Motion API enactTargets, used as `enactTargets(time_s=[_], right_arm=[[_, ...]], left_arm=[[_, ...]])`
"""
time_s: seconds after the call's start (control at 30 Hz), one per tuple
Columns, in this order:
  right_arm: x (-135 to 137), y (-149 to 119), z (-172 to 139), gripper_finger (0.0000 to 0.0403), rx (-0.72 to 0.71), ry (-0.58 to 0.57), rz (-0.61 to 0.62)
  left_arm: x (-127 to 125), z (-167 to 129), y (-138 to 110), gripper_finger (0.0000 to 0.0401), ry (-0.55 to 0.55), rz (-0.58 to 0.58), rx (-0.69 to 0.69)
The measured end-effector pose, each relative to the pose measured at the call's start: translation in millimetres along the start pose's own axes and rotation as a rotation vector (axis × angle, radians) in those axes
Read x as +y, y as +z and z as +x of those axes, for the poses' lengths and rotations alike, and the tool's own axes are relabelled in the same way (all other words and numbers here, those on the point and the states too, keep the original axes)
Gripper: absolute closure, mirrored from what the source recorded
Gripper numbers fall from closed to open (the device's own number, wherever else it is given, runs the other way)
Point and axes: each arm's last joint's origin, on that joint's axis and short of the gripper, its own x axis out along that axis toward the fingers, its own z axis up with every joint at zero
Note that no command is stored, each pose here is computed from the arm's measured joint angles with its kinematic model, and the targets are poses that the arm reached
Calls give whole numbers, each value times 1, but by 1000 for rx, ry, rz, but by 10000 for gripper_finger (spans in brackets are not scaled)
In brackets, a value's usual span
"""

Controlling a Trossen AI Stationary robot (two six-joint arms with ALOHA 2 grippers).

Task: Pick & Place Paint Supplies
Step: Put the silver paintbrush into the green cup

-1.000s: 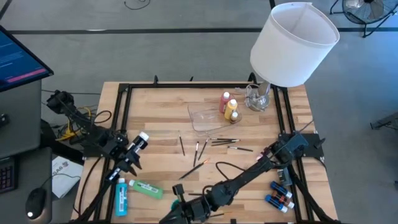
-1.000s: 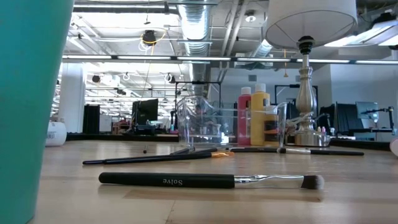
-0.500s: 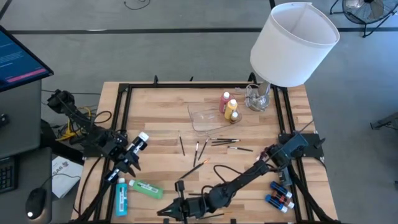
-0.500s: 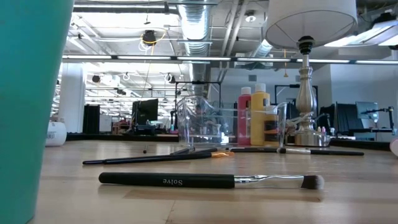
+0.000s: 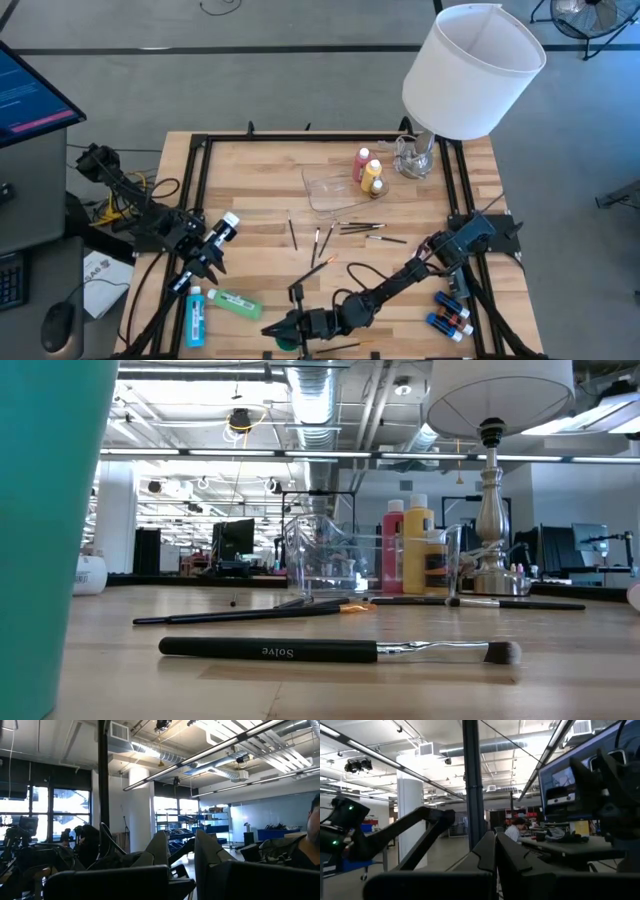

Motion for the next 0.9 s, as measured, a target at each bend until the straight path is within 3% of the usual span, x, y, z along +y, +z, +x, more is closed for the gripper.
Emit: enactTargets(time_s=[0.9], right_arm=[[5, -11, -14, 403, 30, -32, 1]], left_arm=[[0, 0, 0, 400, 0, 0, 5]])
